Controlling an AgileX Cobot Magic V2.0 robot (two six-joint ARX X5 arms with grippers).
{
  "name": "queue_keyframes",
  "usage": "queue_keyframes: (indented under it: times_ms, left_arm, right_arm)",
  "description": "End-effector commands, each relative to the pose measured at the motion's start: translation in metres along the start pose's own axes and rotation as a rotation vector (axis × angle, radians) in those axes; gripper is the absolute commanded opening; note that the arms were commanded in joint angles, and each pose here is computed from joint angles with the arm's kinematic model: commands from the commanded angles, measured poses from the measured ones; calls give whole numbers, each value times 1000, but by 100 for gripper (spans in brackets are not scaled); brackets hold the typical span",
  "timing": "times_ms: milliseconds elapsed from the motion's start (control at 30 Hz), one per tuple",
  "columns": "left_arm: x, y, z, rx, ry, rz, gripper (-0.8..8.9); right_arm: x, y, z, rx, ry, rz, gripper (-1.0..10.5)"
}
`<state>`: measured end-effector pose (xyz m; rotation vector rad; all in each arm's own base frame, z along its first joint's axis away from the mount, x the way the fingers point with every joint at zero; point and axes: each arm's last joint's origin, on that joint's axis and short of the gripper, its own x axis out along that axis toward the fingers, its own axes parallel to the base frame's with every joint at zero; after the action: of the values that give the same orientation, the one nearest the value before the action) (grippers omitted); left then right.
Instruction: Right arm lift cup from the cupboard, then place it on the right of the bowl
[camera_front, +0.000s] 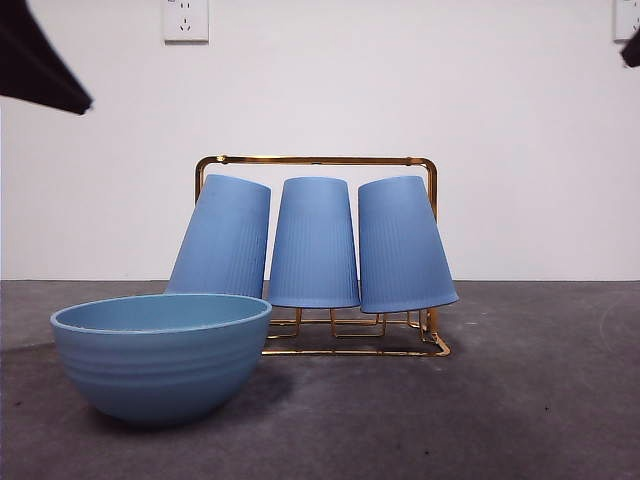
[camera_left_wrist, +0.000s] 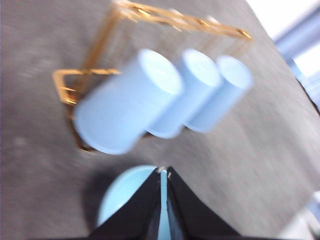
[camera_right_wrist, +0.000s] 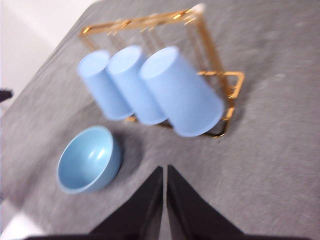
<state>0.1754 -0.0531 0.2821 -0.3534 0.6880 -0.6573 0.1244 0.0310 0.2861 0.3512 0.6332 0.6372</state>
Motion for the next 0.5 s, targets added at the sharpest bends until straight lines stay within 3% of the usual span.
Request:
queue_keyframes:
  times_ms: [33,233,500]
  left_arm:
    - [4,-5,6,70,69,-79,15]
    - [11,-9,6,115,192,-185,15]
    - [13,-10,7,249,185,-208,21]
  right_arm:
    - [4,4,8,-94,50,25,11]
    - [17,9,13,-167,151,68,11]
    - [21,12,13,-211,167,108,12]
